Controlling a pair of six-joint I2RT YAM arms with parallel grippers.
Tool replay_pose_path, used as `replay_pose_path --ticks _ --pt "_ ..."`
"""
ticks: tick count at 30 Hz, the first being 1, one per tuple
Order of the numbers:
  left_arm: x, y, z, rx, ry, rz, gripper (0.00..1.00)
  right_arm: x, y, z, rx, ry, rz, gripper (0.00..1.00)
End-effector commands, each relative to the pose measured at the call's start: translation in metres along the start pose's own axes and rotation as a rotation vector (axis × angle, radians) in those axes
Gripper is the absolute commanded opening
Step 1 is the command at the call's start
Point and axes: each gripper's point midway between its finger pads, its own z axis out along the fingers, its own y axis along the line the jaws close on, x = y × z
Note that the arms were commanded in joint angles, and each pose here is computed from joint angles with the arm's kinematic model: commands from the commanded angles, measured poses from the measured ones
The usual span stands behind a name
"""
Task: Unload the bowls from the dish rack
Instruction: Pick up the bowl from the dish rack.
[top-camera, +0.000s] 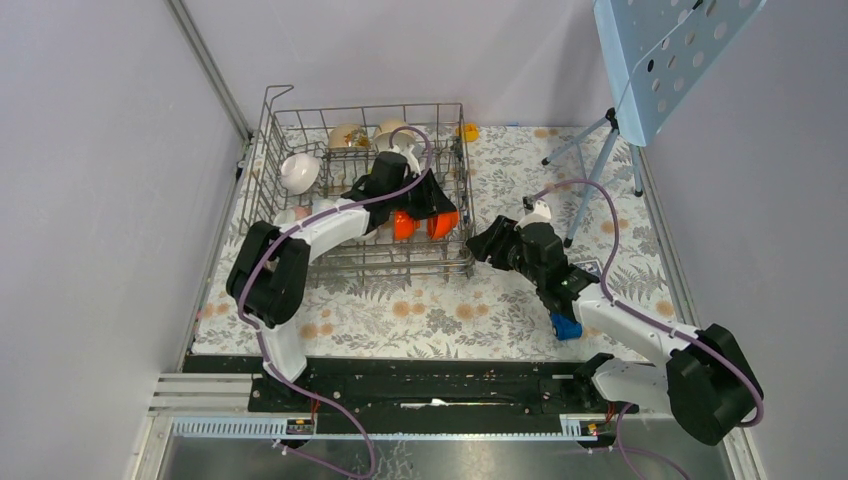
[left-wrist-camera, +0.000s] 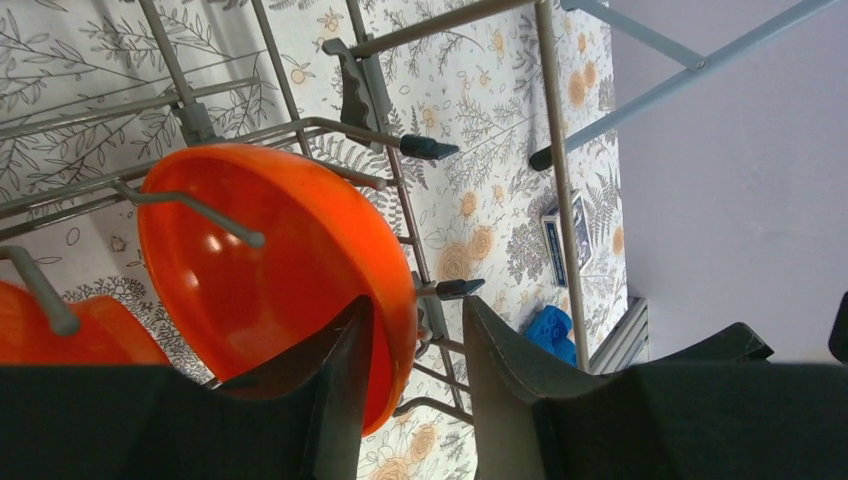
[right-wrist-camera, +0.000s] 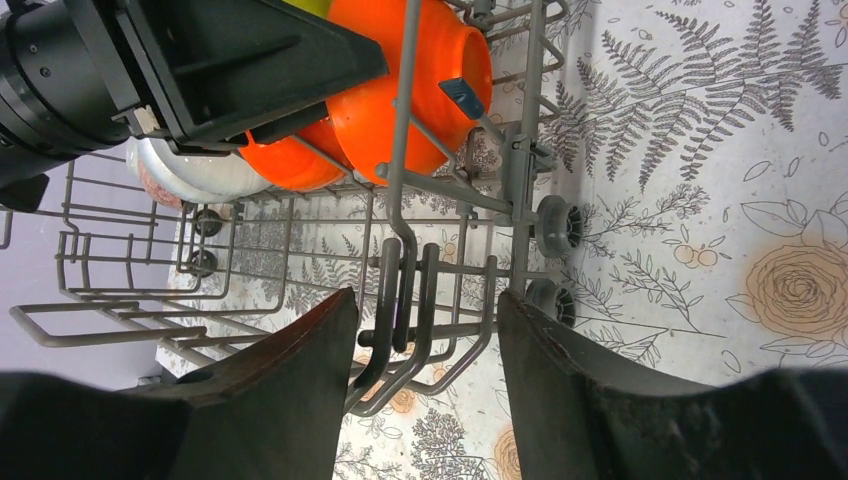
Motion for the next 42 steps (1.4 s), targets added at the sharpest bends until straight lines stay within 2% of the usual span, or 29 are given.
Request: replay_pose_path --ticks 1,8,13,42 --pt "-0.002 -0.011 0.004 0.089 0.001 0.002 0.38 -0.014 0.021 0.005 -0.077 -0.023 0.036 0.59" --pt "-0.003 -0.013 0.001 0.119 -0.007 -0.007 0.18 -0.009 0.021 0.007 -0.091 0.003 0.044 0.54" --pt "-0.007 -0.015 -0.004 0.146 -0.018 -0.015 0.0 -0.008 0.014 0.009 -0.073 0.004 0.048 0.5" --pt "-0.046 -0.071 -0.06 0.479 -0.143 -0.085 0.0 0.002 -0.018 0.013 -0.011 0.014 0.065 0.47"
